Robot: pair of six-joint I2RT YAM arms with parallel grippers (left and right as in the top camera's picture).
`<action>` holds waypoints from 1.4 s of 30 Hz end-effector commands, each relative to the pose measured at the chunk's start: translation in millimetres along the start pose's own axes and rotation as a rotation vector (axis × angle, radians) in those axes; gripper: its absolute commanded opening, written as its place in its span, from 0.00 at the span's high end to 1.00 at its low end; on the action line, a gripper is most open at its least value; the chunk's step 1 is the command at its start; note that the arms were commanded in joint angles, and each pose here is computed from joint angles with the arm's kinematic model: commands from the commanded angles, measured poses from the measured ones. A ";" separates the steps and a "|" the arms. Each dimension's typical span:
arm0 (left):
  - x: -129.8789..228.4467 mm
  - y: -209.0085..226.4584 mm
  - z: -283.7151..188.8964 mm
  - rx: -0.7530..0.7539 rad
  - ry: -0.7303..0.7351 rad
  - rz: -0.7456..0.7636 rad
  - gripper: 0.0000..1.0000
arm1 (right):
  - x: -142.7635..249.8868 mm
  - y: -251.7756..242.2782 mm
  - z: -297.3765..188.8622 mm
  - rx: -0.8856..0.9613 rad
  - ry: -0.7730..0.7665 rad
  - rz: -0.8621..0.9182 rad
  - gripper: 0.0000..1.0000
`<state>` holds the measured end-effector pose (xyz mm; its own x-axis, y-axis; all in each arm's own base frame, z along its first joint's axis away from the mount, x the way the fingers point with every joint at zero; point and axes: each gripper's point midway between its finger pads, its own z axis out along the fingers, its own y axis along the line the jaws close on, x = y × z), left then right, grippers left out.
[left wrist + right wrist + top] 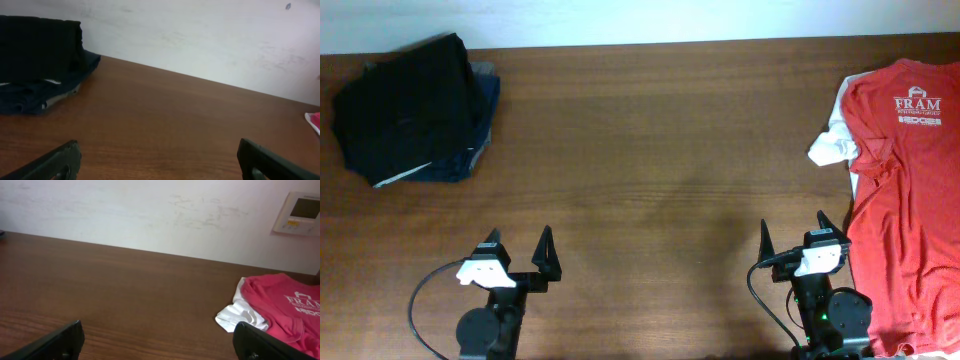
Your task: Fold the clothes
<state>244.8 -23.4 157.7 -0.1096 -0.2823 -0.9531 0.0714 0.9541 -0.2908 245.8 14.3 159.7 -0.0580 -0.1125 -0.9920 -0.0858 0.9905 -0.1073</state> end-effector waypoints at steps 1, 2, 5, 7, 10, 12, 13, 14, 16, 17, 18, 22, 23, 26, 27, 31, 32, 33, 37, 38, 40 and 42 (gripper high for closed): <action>1.8 -3.3 0.0 0.021 -0.003 0.179 0.01 | 2.2 0.1 0.0 -0.001 0.004 -0.003 0.02; 2.6 -8.1 -0.2 0.048 -0.002 0.269 0.01 | 2.2 0.1 0.0 -0.002 0.004 -0.003 0.02; 2.6 -9.7 -0.3 0.057 -0.005 0.353 0.01 | 2.2 0.1 0.0 -0.001 0.004 -0.003 0.02; 2.7 -10.9 -0.4 0.064 -0.005 0.353 0.01 | 2.2 0.1 0.0 -0.001 0.004 -0.003 0.02; 2.7 -10.8 -0.3 0.064 -0.006 0.353 0.01 | 2.2 0.1 0.0 -0.002 0.004 -0.003 0.02; 2.7 -10.8 -0.3 0.064 -0.006 0.353 0.01 | 2.2 0.1 0.0 -0.001 0.004 -0.003 0.02; 2.7 -10.8 -0.3 0.064 -0.006 0.353 0.01 | 2.2 0.1 0.0 -0.002 0.004 -0.003 0.02; 2.6 -10.8 -0.3 0.064 -0.006 0.353 0.01 | 2.2 0.1 0.0 -0.001 0.004 -0.003 0.02; 2.7 -10.8 -0.3 0.064 -0.006 0.353 0.01 | 2.2 0.1 0.0 -0.001 0.004 -0.003 0.02; 2.7 -10.8 -0.3 0.064 -0.006 0.353 0.01 | 2.2 0.1 0.0 -0.002 0.004 -0.003 0.01; 2.5 -10.4 -0.3 0.061 -0.006 0.353 0.01 | 2.2 0.1 0.0 -0.002 0.004 -0.003 0.02; 2.5 -10.4 -0.3 0.061 -0.006 0.353 0.01 | 2.2 0.1 0.0 -0.001 0.004 -0.003 0.02; 2.5 -10.4 -0.3 0.061 -0.006 0.353 0.01 | 2.2 0.1 0.0 -0.001 0.004 -0.003 0.02; 2.5 -10.4 -0.3 0.061 -0.006 0.353 0.01 | 2.2 0.1 0.0 -0.001 0.004 -0.003 0.02; 2.5 -10.4 -0.3 0.061 -0.006 0.353 0.01 | 2.2 0.1 0.0 -0.002 0.004 -0.003 0.02; 2.4 -10.4 -0.3 0.061 -0.006 0.353 0.01 | 2.3 0.1 0.0 -0.002 0.004 -0.003 0.02; 2.5 -10.4 -0.3 0.061 -0.006 0.353 0.01 | 2.3 0.1 0.0 -0.001 0.004 -0.003 0.02; 2.5 -10.4 -0.3 0.061 -0.006 0.353 0.01 | 2.3 0.1 0.0 -0.002 0.004 -0.003 0.02; 2.5 -10.4 -0.3 0.061 -0.006 0.353 0.01 | 2.3 0.1 0.0 -0.002 0.004 -0.003 0.02; 2.5 -10.4 -0.3 0.061 -0.006 0.353 0.01 | 2.3 0.1 0.0 -0.001 0.004 -0.003 0.01; 2.5 -10.4 -0.3 0.061 -0.006 0.353 0.01 | 2.3 0.1 0.0 -0.002 0.004 -0.003 0.02; 2.5 -10.4 -0.3 0.061 -0.006 0.353 0.01 | 2.3 0.1 0.0 -0.001 0.004 -0.003 0.02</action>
<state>244.1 -30.0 158.9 -0.0734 0.0449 -0.9963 0.1416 0.9893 0.0342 245.8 14.3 159.7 -0.0580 -0.1128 -0.9919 -0.0858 0.9905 -0.1077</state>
